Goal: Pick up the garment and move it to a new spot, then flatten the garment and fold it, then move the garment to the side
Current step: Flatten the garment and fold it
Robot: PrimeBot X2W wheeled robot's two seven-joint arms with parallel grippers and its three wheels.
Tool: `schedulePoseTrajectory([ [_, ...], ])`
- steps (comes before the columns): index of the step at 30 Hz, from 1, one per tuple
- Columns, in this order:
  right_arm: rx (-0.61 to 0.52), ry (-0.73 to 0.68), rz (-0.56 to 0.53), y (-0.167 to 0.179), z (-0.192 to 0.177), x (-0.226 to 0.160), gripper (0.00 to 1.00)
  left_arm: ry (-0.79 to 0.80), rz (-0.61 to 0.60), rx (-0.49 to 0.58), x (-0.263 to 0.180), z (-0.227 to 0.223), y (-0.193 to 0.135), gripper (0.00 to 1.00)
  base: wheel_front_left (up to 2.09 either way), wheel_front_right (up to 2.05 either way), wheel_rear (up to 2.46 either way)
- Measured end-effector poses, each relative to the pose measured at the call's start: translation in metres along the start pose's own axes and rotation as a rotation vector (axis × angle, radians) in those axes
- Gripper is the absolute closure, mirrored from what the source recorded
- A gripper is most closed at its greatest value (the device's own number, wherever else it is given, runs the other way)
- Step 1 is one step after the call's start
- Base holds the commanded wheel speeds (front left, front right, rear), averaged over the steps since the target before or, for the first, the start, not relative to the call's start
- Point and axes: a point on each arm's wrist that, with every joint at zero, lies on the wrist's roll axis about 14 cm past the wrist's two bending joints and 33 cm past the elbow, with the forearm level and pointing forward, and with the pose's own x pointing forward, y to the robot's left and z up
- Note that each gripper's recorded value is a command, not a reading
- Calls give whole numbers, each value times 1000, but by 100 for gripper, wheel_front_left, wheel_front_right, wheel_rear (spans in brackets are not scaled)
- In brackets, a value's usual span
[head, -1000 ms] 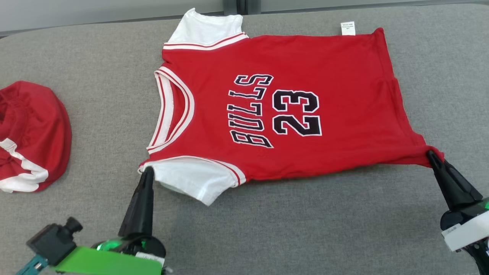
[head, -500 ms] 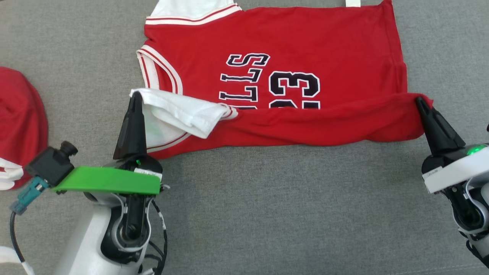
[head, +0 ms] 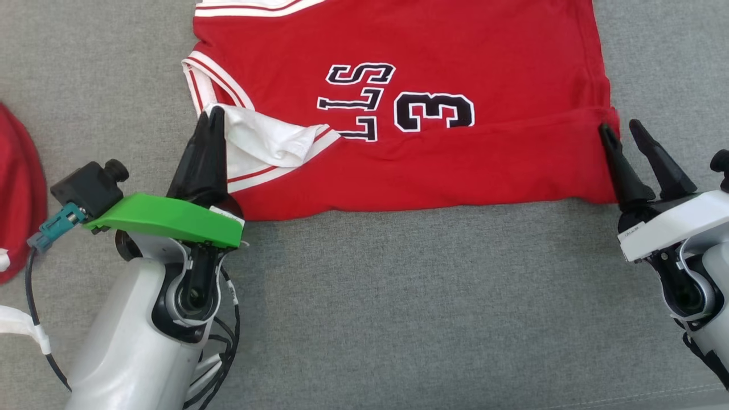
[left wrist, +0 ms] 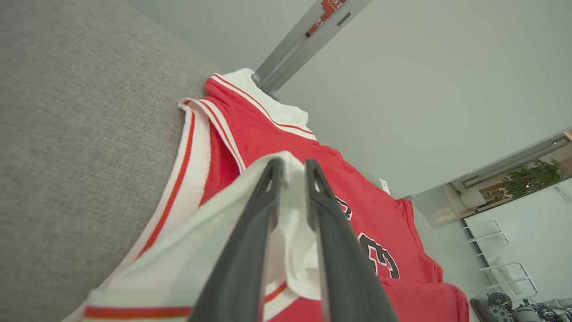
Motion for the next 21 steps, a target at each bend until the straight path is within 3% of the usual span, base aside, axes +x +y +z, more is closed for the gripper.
schedulePoseTrajectory([
  [7,-89,-1,-17,-13,14,-24,0,-50,-24,152,-14,18,-7,0,0,0,0],
  [16,-88,-78,-34,-7,32,-53,0,40,135,247,-79,-8,39,0,0,0,0],
  [21,-75,-86,-34,-2,30,-58,0,114,215,276,-89,-27,61,0,0,0,0],
])
